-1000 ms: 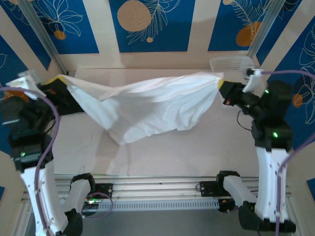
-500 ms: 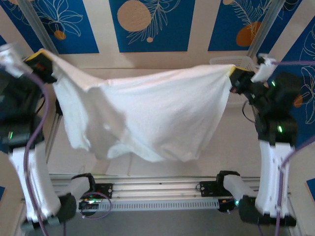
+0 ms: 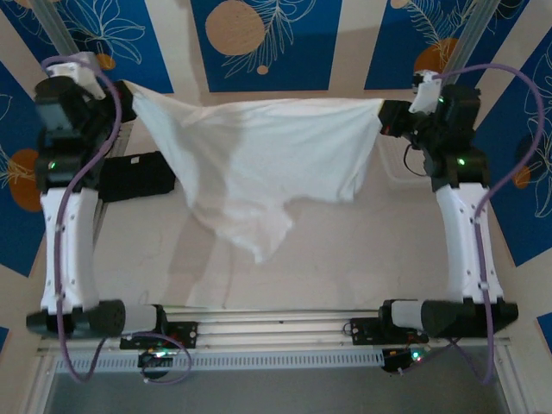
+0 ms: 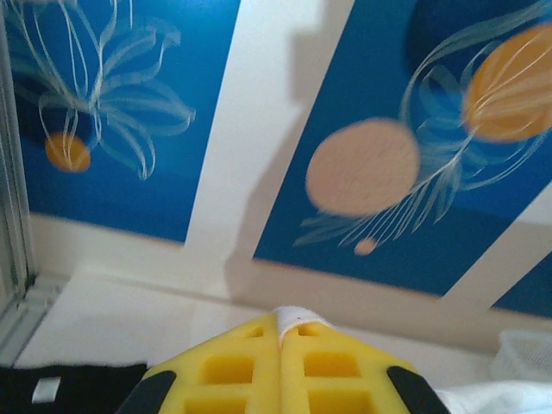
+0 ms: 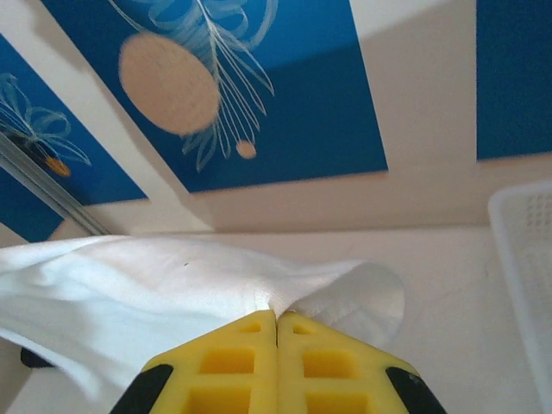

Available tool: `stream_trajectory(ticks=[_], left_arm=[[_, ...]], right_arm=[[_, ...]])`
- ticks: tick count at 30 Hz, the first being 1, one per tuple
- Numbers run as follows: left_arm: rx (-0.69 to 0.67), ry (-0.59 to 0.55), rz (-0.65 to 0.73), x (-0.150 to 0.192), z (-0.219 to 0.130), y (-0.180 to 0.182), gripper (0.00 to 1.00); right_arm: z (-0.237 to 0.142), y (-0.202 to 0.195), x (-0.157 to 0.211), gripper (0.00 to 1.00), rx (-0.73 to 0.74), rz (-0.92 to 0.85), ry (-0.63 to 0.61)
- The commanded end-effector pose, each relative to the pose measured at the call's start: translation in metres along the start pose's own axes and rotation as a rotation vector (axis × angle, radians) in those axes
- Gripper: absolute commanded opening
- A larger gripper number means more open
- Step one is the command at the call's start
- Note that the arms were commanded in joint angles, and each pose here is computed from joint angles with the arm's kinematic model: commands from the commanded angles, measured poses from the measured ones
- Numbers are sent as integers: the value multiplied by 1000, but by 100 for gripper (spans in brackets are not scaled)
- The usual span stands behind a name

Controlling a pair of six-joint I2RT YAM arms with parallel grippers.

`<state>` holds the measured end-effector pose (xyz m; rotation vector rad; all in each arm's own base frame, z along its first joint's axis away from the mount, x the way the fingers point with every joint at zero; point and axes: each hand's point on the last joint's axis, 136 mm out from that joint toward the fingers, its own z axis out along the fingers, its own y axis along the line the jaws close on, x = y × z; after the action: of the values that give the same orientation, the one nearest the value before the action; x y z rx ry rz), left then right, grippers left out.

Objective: Fold the inside-out t-shirt

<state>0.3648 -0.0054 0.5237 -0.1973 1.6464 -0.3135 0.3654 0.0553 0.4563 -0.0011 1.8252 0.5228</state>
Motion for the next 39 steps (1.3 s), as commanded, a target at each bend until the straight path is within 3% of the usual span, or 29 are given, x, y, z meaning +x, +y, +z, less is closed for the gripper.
stream_trajectory(ticks=[1,10,13,17,23,28,32,38,39], left_arm=[[83,-244,11,-65,-77,-32,0],[225,-580,63,-116,-238,-76,0],[233,-646,79,-125,-262,-81,0],[213,-653,89,-133,-249,-78,0],[224,-510,53,-116,-143,-66,0],[179,-358,9,-65,-23,-33,0],[87,-182,7,9,90,9,0],[-57,179,29,162,259,86,0],[-86,235,32,182,279,97,0]], right_arm=[[-70,32,-37,0,-18,-100,-183],[-215,97,-56,0,-74,-200,-451],[-245,110,-61,0,-82,-225,-516],[-249,110,-70,0,-62,-245,-542],[-181,83,-68,0,-48,-228,-443],[-80,39,-41,0,-34,-156,-286],[28,2,4,0,-18,-93,-125],[219,-74,122,0,74,32,226],[244,-88,141,4,99,56,287]])
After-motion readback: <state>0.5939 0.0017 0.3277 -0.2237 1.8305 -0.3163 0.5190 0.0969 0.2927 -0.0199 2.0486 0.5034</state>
